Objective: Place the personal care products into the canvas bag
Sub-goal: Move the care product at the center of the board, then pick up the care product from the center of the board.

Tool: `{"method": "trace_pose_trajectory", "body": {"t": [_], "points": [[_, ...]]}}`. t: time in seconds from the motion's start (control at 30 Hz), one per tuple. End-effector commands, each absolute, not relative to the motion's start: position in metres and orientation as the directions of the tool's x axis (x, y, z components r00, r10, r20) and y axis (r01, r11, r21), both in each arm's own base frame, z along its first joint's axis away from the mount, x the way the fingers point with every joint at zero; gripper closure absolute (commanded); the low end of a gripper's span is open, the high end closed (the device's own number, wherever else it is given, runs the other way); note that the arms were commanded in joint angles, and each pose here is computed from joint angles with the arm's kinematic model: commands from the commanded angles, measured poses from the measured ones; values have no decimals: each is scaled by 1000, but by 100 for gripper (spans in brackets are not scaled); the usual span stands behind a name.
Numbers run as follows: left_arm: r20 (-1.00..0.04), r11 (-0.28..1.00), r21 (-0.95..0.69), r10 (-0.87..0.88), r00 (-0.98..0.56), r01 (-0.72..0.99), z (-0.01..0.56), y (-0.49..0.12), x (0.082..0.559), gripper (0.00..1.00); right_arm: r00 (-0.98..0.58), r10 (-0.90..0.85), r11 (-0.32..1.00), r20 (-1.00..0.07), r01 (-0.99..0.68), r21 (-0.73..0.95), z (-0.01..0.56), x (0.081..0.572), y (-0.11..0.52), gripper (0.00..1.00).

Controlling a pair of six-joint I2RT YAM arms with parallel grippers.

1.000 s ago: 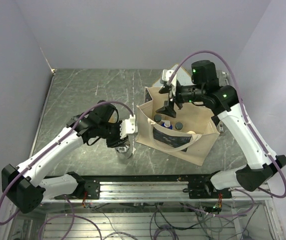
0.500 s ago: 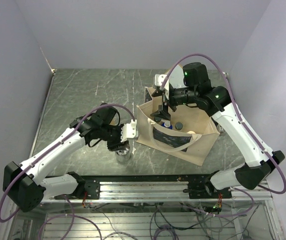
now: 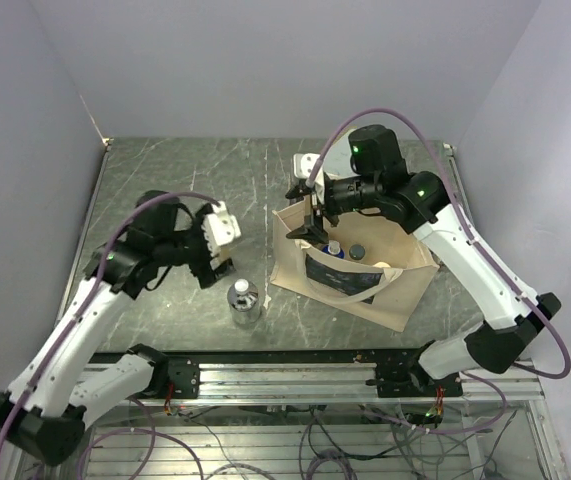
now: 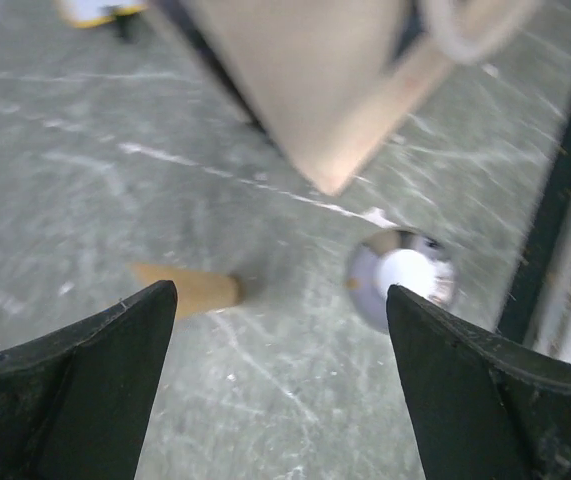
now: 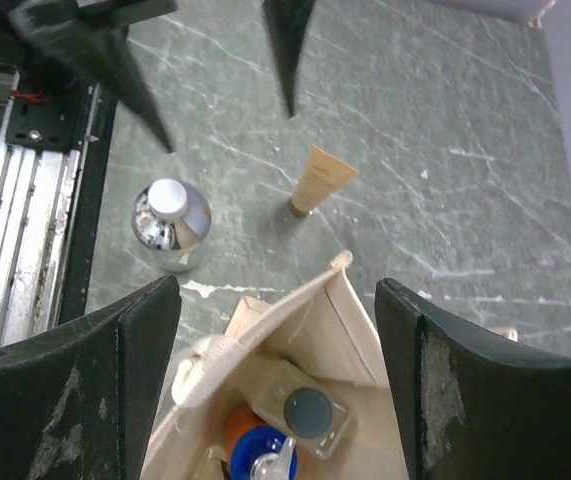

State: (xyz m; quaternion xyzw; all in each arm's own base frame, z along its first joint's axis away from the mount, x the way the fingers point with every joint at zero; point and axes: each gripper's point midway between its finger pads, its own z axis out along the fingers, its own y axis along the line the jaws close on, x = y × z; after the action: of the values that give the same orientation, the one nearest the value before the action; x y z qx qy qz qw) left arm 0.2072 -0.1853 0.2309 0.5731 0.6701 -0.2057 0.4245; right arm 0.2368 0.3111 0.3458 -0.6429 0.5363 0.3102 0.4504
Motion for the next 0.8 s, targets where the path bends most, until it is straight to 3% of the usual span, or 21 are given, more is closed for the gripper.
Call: {"method": "trace_pose_trajectory", "body": {"t": [0.0, 0.13, 0.3, 0.77], "points": [[-882, 612, 253, 464, -81, 749, 286, -145, 253, 3, 301, -358, -101, -884, -954, -284, 362, 218, 331, 23], [-918, 870, 208, 331, -217, 447, 309, -81, 296, 1, 354, -398, -212, -846, -933, -290, 336, 193, 353, 23], [-926, 974, 107, 170, -337, 199, 320, -26, 322, 1, 391, -466, -334, -794, -908, -252, 288, 163, 384, 22], [-923, 974, 108, 172, -343, 198, 321, -14, 323, 1, 382, -636, -399, -671, -906, -137, 186, 170, 414, 22]]}}
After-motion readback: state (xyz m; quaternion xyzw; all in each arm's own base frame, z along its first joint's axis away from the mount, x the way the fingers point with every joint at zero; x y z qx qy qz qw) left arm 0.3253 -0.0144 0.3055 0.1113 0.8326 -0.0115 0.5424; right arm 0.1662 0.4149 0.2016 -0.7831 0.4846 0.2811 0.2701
